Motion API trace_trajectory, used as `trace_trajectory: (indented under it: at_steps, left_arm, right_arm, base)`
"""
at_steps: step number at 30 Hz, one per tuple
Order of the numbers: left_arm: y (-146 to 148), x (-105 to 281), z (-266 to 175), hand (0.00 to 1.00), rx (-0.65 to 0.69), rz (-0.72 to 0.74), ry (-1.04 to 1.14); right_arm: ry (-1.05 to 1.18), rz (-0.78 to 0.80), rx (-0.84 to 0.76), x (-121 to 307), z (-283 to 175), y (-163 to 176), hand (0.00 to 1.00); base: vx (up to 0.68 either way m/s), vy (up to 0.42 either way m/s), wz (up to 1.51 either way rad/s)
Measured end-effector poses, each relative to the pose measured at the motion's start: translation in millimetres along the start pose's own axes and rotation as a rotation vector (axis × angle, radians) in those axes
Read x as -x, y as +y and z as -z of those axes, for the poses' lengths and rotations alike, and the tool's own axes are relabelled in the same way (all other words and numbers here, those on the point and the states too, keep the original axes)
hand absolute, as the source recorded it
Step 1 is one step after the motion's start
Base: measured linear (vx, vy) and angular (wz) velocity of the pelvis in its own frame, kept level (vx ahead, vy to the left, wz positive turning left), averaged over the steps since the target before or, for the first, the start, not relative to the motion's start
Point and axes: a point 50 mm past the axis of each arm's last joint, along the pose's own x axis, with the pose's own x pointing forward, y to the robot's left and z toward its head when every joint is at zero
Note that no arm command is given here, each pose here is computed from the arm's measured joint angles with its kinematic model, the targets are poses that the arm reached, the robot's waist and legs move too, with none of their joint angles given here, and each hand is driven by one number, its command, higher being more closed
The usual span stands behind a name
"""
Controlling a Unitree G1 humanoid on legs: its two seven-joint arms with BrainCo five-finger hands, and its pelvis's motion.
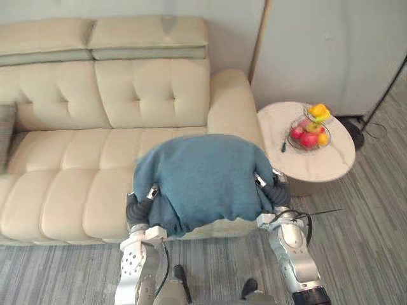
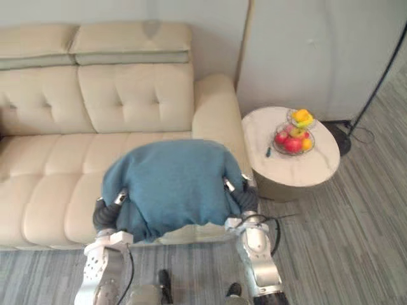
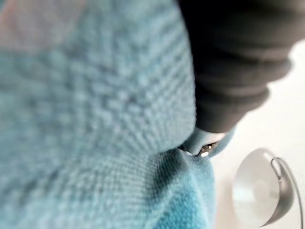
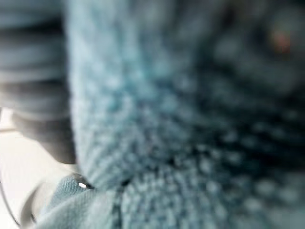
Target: Pick up cushions and gather them together orderly.
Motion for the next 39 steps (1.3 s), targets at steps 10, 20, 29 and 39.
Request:
trace_trajectory:
  at_steps: [10,20,29,39]
  left_arm:
    - [8,1,14,1.0,-0.039,-0.002,0.065]
    - [-3,4,18,1.0,-0.061,0.057,0.078]
    - [-5,14,26,1.0,-0.027,0.051,0.118]
    - [-7,13,19,1.0,-0.072,0.092,0.093]
  right_arm:
    - [0.119,0.017,0.005,6,26,-6,1.0]
    - [0.067,0.007,0.032,20,9,-15,1.0]
    - [-0.123,0.014,-0.029,20,-31,-6,1.0]
    - [-0.044,0.083,-0.042,31,-14,-6,1.0]
  base:
    - [0.06,0.145,0.25]
    - [0.21,-0.064,0.68]
    - [0.16,0.098,-0.3]
    - [0.08,0.223,-0.43]
